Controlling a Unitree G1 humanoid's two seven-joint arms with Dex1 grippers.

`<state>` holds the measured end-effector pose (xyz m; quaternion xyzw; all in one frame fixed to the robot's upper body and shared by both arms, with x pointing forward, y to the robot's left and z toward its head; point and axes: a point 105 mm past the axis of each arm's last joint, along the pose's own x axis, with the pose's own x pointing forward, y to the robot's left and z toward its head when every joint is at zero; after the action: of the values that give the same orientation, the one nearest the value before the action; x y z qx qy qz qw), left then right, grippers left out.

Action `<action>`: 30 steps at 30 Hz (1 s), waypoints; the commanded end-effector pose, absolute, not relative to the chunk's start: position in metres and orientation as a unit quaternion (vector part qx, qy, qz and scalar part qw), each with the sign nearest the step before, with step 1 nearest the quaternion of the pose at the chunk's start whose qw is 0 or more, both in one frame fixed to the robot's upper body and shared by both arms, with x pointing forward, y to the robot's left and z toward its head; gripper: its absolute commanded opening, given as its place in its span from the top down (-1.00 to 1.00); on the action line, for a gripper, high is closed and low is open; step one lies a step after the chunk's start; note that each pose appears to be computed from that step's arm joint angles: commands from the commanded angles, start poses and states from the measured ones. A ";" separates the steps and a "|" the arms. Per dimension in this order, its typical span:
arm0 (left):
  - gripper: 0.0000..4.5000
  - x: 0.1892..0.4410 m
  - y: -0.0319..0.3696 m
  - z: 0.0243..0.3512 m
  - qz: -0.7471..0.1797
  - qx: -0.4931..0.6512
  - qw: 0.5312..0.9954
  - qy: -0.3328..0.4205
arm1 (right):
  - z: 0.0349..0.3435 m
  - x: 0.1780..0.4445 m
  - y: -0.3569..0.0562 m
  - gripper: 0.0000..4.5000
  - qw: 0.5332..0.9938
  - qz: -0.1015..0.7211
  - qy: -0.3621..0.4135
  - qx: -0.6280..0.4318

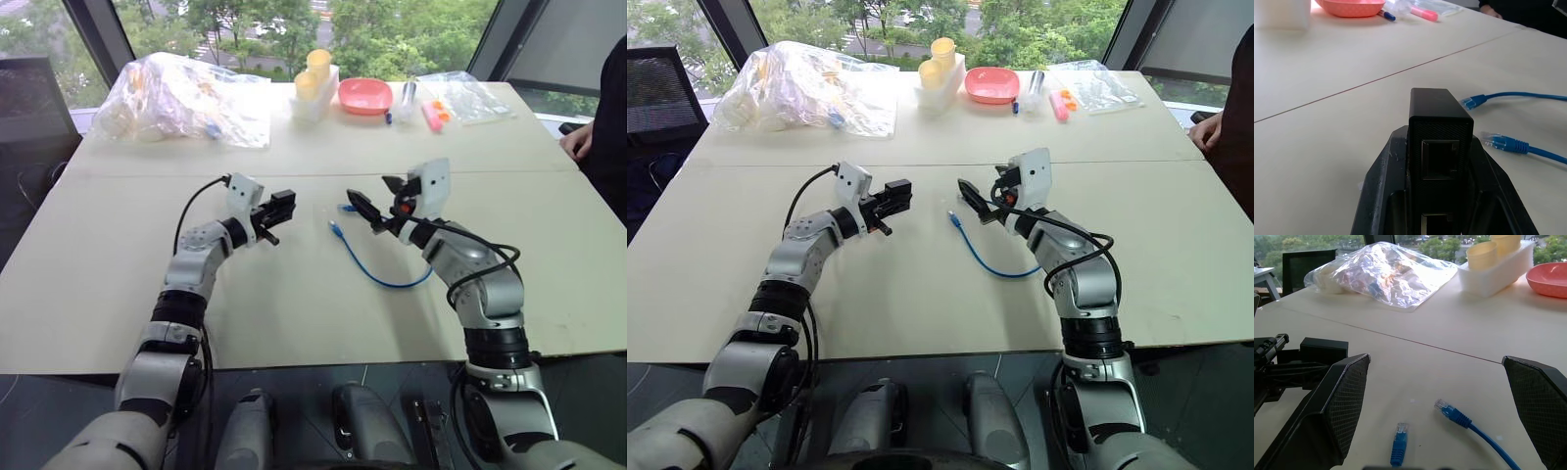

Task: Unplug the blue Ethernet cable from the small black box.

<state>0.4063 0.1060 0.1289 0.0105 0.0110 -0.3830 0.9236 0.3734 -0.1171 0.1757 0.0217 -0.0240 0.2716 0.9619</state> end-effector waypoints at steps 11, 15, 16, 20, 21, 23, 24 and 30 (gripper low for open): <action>0.53 0.408 0.104 0.138 -0.370 0.009 0.929 -0.003 | 0.181 0.369 -0.109 -1.00 0.958 0.282 -0.042 0.023; 0.39 0.407 0.104 0.139 -0.378 -0.002 0.926 -0.001 | 0.180 0.368 -0.108 -1.00 0.958 0.283 -0.042 0.023; 0.39 0.409 0.106 0.140 -0.369 0.003 0.929 -0.003 | 0.180 0.368 -0.108 -1.00 0.958 0.283 -0.043 0.023; 0.39 0.417 0.111 0.141 -0.339 0.015 0.940 -0.007 | 0.179 0.367 -0.107 -1.00 0.958 0.284 -0.042 0.023; 0.39 0.417 0.111 0.142 -0.340 0.010 0.940 -0.007 | 0.179 0.367 -0.107 -1.00 0.957 0.285 -0.042 0.023; 0.39 0.416 0.110 0.142 -0.347 0.006 0.938 -0.006 | 0.179 0.366 -0.106 -1.00 0.957 0.284 -0.042 0.024; 0.39 0.415 0.110 0.142 -0.350 0.002 0.937 -0.006 | 0.179 0.366 -0.106 -1.00 0.958 0.284 -0.042 0.025; 0.76 0.414 0.109 0.147 -0.359 -0.017 0.933 -0.013 | 0.177 0.366 -0.106 -1.00 0.958 0.282 -0.039 0.026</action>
<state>0.4129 0.1111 0.1269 -0.0102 0.0205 -0.3500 0.9365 0.3701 -0.1091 0.1630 0.0281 -0.0100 0.2765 0.9605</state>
